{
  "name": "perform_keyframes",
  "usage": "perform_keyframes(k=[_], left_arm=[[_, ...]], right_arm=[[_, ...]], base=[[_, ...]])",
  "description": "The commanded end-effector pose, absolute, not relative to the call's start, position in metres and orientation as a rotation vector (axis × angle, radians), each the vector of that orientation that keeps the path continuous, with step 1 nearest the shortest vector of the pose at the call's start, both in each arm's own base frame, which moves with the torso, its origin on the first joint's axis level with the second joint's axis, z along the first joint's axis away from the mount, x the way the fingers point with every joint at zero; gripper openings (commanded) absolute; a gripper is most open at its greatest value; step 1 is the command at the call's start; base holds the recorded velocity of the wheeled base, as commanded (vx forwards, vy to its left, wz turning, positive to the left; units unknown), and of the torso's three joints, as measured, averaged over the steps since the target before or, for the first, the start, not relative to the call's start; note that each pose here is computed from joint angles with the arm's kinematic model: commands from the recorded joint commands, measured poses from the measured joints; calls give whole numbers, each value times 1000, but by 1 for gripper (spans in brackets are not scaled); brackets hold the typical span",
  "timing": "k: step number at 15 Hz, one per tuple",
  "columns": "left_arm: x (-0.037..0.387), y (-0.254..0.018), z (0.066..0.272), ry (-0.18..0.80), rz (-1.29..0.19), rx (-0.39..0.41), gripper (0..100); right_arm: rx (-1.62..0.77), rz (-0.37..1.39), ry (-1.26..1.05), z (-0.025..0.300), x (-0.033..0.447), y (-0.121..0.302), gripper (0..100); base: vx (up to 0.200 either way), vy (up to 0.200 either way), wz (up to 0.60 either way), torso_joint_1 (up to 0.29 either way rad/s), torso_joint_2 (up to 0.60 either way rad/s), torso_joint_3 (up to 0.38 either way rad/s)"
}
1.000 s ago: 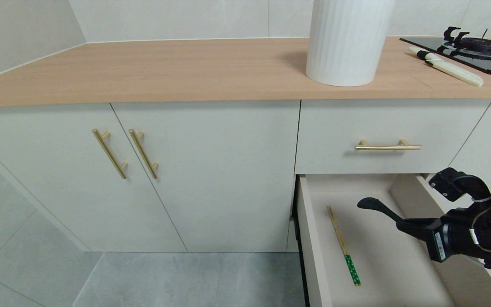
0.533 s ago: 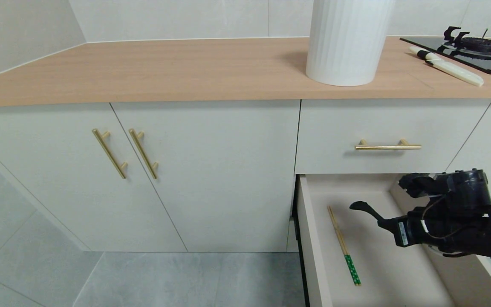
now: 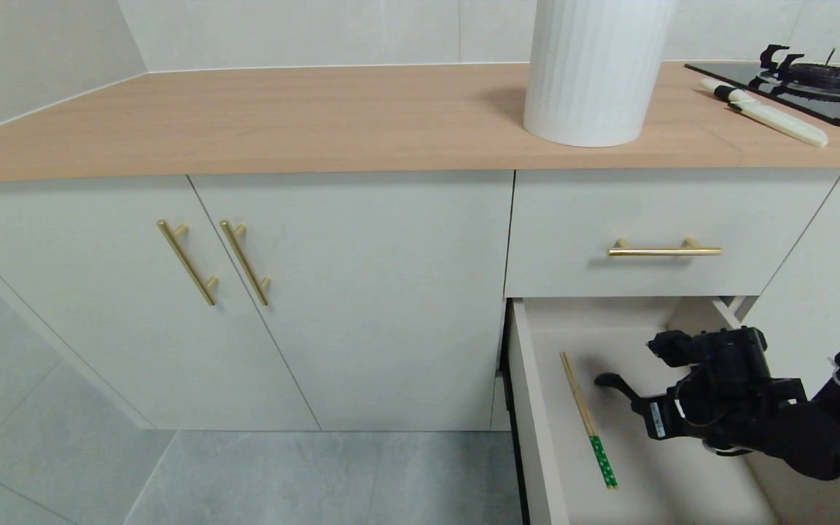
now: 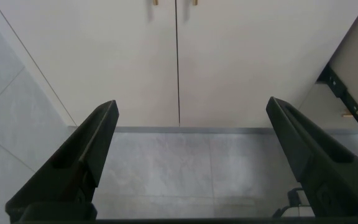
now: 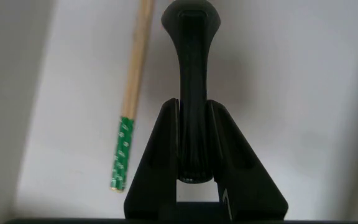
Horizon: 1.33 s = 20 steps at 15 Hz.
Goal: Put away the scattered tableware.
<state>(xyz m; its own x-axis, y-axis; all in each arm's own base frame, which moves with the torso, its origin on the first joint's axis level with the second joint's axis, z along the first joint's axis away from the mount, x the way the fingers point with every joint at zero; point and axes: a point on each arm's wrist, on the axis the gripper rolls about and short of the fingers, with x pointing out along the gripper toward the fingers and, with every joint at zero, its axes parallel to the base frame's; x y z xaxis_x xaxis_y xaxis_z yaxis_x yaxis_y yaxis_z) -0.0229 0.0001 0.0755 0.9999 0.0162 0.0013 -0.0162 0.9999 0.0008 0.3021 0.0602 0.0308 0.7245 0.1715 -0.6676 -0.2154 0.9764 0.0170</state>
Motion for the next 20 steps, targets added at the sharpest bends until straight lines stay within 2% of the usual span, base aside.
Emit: perform_keyframes(k=[1,5,15,16,20], left_arm=[[-23,0,75,0,18,0,100],[-23,0,75,0,17,0,100],[-23,0,75,0,17,0,100],[-23,0,75,0,18,0,100],[-23,0,75,0,17,0,100]], right_arm=[[-74,196,769,11,306,61,0],[-88,159,757,-3,311,60,0],[-81,143,747,0,312,55,0],[-81,143,745,0,312,55,100],[-80,141,734,3,313,55,100]], base=[[0,0,0,0,0,0],[0,0,0,0,0,0],[0,0,0,0,0,0],[0,0,0,0,0,0],[0,0,0,0,0,0]])
